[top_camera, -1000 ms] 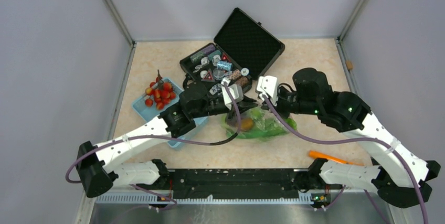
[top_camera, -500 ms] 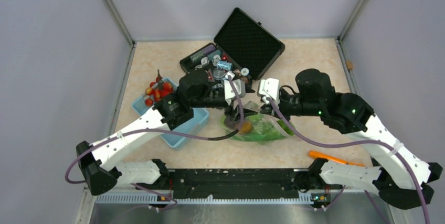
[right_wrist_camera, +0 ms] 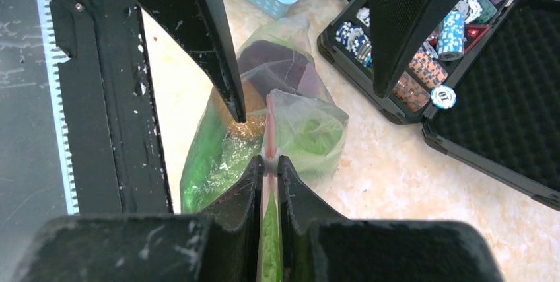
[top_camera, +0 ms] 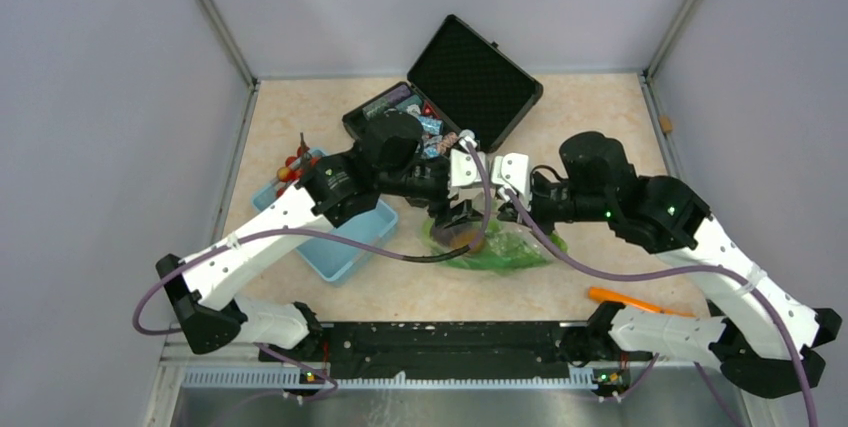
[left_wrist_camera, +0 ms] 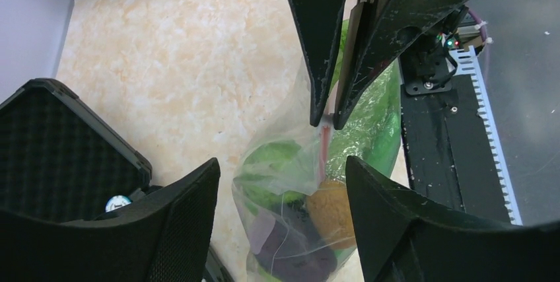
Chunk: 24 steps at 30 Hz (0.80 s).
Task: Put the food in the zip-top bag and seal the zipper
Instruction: Zip the zipper food storage bag at the center of the board.
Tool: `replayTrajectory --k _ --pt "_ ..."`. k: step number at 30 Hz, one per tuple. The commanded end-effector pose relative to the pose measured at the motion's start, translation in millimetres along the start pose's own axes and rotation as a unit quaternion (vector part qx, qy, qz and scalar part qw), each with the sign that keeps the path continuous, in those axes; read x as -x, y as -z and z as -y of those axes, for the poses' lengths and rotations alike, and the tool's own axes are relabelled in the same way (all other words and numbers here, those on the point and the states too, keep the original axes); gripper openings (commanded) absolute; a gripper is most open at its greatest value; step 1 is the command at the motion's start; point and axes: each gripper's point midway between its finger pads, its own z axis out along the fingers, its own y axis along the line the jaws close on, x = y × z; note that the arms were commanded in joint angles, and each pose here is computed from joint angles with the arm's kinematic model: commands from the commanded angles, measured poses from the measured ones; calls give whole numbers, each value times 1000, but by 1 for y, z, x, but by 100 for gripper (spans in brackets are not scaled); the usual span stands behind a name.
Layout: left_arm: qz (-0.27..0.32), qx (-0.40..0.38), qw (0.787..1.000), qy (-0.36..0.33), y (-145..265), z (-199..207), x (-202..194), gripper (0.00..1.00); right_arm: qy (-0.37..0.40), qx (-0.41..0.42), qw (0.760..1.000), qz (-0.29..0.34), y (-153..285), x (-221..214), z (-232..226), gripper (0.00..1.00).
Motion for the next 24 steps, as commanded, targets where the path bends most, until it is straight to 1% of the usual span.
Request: replayTrajectory --k 1,4,5,6,8,10,12,13,15,17,18,21,22,23,24 --pt "-47 -6 999 -6 -10 6 -18 70 20 -8 999 43 2 27 8 0" --pt "-47 -3 999 -15 -17 7 -15 67 20 -12 999 45 2 27 8 0" --pt "-39 2 999 -20 -19 5 -12 64 20 -17 998 51 3 29 9 0" --pt "-31 9 999 -18 -22 3 -13 64 20 -27 998 62 7 31 10 0" --pt "-4 31 999 -20 -23 0 -13 64 21 -41 996 81 11 35 12 0" --pt "34 46 998 -20 -23 2 -11 61 19 -37 995 95 13 37 9 0" --pt "64 53 996 -22 -19 5 -7 62 16 -32 994 100 13 38 6 0" --pt "73 54 996 -24 -16 7 -5 60 14 -31 995 98 11 36 6 0" --pt "72 58 995 -27 -14 8 -7 57 12 -31 995 93 9 33 6 0" --pt "68 58 996 -27 -13 8 -10 51 12 -29 995 93 8 33 5 0" --pt "70 59 995 -26 -13 8 -8 51 12 -27 995 93 7 33 5 0" --pt "93 68 993 -29 -11 6 3 47 11 -27 995 91 5 33 6 0" --pt "111 74 991 -32 -9 3 11 47 11 -26 995 93 5 34 5 0" --pt "123 73 989 -34 -8 4 16 50 11 -25 995 97 5 35 5 0" --pt "128 69 989 -34 -9 6 17 56 11 -27 994 101 6 36 6 0"
